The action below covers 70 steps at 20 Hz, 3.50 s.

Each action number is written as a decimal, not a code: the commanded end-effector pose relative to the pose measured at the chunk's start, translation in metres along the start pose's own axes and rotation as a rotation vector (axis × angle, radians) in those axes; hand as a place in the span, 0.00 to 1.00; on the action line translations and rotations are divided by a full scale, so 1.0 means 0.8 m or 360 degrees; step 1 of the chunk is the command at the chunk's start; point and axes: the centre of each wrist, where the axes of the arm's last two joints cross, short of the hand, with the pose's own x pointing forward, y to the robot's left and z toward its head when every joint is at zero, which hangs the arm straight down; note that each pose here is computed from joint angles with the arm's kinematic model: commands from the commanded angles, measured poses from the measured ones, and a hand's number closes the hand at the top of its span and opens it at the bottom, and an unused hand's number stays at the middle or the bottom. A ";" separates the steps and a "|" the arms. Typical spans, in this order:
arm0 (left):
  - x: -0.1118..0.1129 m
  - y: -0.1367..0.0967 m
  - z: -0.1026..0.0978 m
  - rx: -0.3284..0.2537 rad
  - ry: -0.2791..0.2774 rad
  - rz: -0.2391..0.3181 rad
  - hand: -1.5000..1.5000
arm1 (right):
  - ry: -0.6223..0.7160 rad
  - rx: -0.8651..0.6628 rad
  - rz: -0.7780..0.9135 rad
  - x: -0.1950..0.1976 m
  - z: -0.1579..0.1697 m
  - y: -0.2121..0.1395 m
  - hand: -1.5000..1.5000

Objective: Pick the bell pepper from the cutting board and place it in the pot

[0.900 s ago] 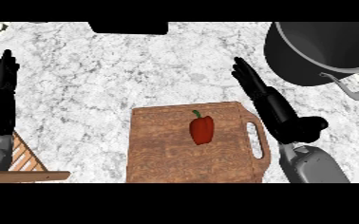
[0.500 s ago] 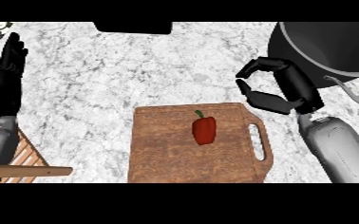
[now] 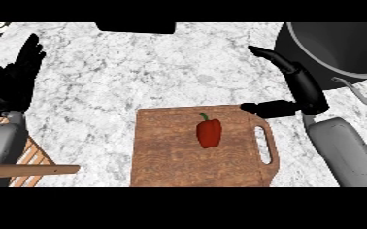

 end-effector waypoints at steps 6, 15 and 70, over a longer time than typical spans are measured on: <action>0.007 -0.062 0.004 -0.0126 0.0008 0.0376 0.50 | 0.0152 0.0569 0.0242 0.031 -0.024 -0.028 0.00; 0.004 -0.078 -0.003 -0.0170 0.0023 0.0381 0.50 | 0.0398 0.1143 0.0668 0.073 -0.053 0.023 0.00; -0.014 -0.076 -0.022 -0.0167 0.0012 0.0405 0.50 | 0.0545 0.1419 0.0981 0.045 -0.004 0.171 1.00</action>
